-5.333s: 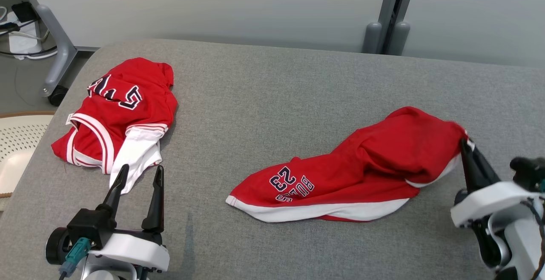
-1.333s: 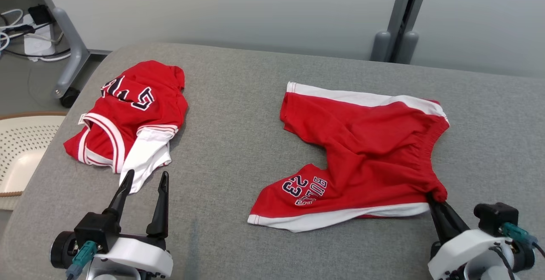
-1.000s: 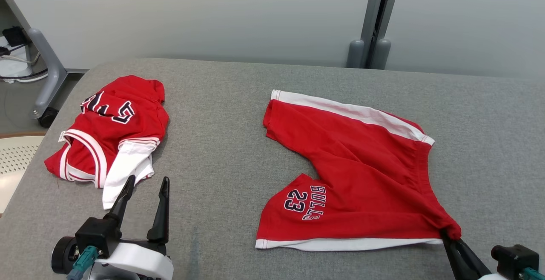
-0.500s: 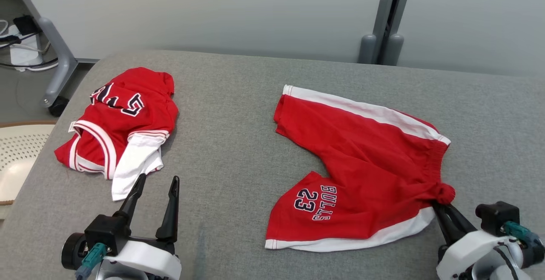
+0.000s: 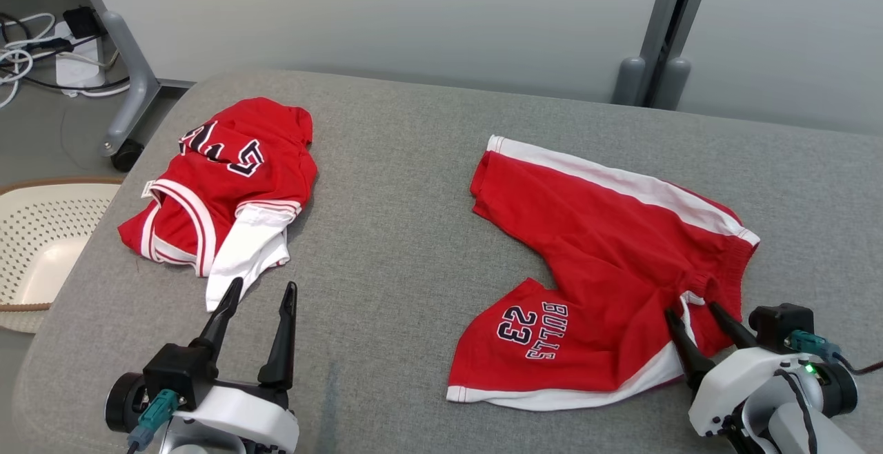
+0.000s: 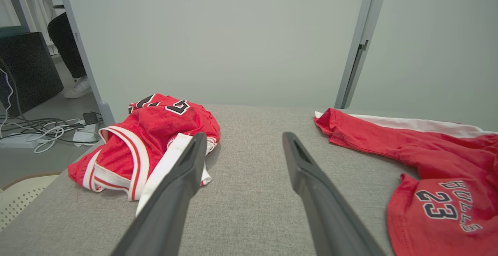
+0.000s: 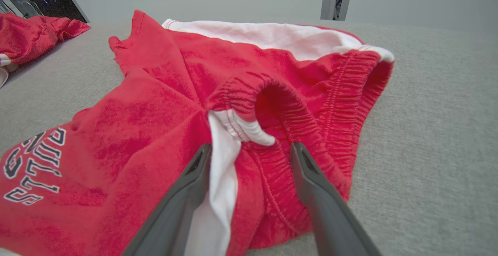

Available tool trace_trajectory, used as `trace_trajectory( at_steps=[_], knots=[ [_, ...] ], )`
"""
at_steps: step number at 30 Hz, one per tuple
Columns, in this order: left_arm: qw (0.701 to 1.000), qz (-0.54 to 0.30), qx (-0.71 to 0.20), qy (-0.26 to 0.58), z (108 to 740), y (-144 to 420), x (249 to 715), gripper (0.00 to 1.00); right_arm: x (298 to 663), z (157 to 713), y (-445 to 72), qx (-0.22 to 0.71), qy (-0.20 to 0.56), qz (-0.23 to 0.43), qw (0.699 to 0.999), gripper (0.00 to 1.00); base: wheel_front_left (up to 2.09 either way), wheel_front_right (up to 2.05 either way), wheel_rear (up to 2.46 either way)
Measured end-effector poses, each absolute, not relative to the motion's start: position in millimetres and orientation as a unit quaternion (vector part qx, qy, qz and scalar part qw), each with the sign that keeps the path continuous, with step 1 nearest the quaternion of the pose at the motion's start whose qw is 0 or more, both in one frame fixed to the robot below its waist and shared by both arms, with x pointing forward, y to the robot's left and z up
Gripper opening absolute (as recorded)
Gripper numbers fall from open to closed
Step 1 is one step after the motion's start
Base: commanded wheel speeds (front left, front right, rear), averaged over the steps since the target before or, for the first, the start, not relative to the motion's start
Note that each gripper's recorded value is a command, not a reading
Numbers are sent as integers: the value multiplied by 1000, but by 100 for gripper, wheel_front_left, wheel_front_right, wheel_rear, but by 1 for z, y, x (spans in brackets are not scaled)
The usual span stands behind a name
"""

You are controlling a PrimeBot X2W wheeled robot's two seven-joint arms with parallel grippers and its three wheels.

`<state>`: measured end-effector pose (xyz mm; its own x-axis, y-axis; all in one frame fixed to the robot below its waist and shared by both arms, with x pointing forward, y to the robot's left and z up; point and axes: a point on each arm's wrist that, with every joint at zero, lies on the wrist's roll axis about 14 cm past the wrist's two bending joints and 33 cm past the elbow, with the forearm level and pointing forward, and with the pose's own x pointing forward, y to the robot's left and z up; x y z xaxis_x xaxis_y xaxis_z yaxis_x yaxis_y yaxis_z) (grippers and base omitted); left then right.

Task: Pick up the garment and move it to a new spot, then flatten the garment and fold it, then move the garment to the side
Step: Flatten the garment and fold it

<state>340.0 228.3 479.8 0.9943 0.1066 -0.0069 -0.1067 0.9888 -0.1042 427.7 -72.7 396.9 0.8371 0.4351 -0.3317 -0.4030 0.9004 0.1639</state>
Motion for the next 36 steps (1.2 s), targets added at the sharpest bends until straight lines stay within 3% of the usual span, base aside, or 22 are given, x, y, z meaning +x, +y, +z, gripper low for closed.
trace_trajectory(
  at_steps=[24,36],
  knots=[
    [999,14,-51,-14,488,205,351,100,375,480,-147,99,16,122,988,100,0,0,0],
    [999,19,-47,-2,479,211,343,100,352,484,-166,106,1,81,991,100,0,0,0]
  ],
)
